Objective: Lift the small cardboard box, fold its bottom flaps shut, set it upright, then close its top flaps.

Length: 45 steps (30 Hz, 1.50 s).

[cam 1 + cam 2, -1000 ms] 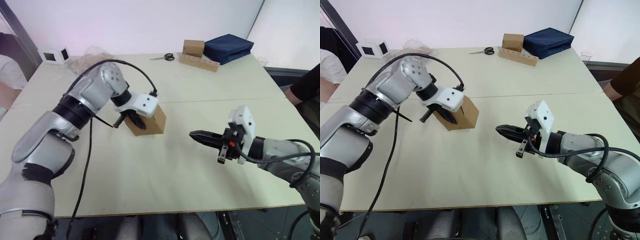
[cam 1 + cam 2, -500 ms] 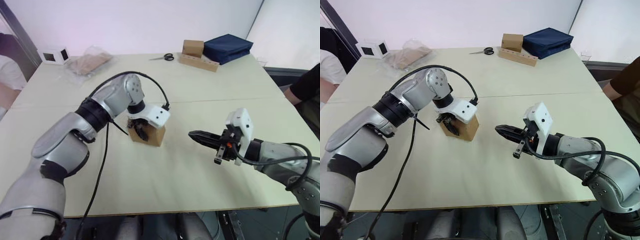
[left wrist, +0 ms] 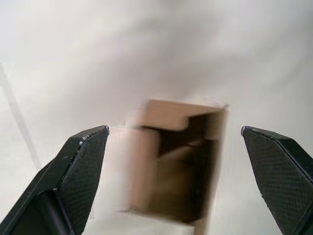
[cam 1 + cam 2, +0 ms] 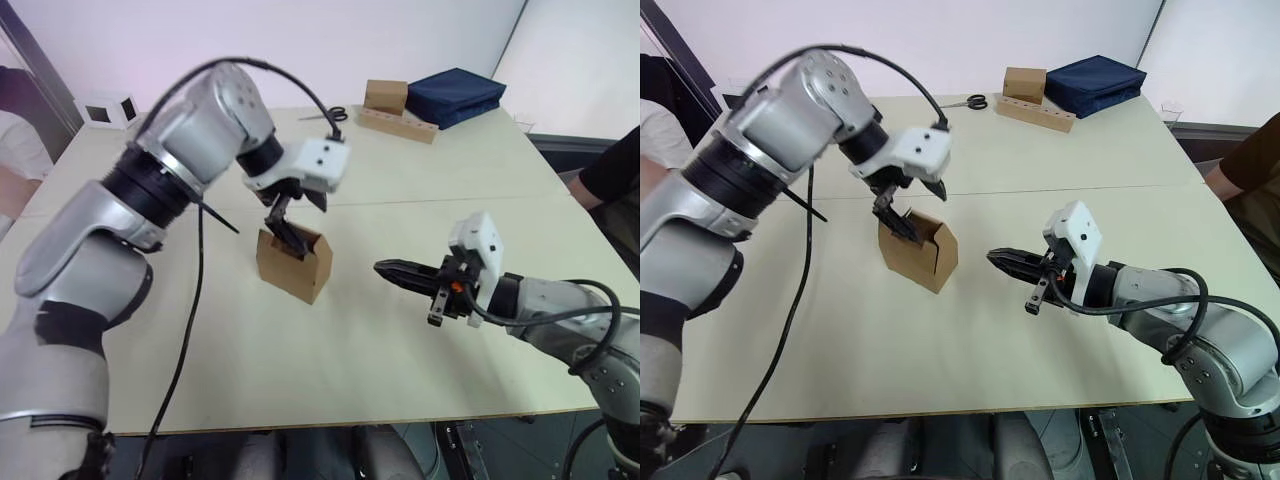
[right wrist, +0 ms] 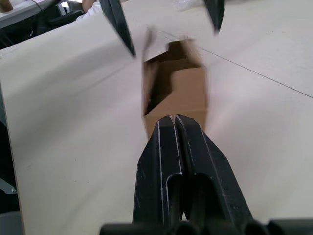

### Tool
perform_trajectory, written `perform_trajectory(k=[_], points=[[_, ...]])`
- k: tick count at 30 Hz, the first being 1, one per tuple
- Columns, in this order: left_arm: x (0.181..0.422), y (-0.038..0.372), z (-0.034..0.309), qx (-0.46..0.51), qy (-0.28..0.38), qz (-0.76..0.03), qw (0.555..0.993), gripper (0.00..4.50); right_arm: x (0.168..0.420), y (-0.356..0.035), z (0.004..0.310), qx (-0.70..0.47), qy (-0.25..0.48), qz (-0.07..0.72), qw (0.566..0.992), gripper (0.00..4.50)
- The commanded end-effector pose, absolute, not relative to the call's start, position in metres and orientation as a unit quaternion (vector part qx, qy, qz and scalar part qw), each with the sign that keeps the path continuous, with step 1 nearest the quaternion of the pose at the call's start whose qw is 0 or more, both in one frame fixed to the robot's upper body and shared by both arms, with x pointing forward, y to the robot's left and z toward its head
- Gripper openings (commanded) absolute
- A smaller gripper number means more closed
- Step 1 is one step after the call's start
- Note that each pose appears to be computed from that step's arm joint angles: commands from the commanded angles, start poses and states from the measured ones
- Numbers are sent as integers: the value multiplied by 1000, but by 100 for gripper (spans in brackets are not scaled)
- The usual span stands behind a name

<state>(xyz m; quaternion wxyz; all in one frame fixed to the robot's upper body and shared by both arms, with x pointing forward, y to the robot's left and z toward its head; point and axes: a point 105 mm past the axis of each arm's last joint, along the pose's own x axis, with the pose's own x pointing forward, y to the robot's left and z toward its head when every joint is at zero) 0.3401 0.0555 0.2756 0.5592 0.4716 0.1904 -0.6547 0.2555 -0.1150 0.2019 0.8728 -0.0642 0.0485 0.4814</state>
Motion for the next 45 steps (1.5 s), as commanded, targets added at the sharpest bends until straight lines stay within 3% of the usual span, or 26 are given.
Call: perform_trajectory(k=[1, 4, 7, 10, 15, 20, 30, 35, 45], points=[[335, 64, 312, 442, 148, -651, 599, 447, 259, -112, 209, -70, 26, 481, 874, 0], [343, 83, 335, 368, 99, -648, 660, 447, 270, -110, 209, -53, 9, 460, 886, 0], [349, 107, 332, 325, 77, -643, 689, 447, 277, -105, 204, -54, 10, 451, 891, 0], [362, 134, 312, 286, 83, -608, 736, 381, 280, -101, 199, -54, 14, 447, 893, 0], [377, 175, 265, 234, 104, -549, 796, 195, 287, -97, 182, -59, 38, 435, 898, 0], [383, 189, 207, 219, 127, -514, 819, 11, 290, -89, 163, -66, 66, 442, 892, 0], [377, 164, 144, 205, 130, -530, 812, 3, 307, -71, 140, -75, 95, 452, 884, 0], [361, 149, 139, 193, 127, -568, 790, 3, 316, -61, 133, -76, 104, 466, 875, 0], [326, 137, 137, 188, 142, -623, 746, 3, 307, -62, 126, -84, 126, 496, 855, 0]])
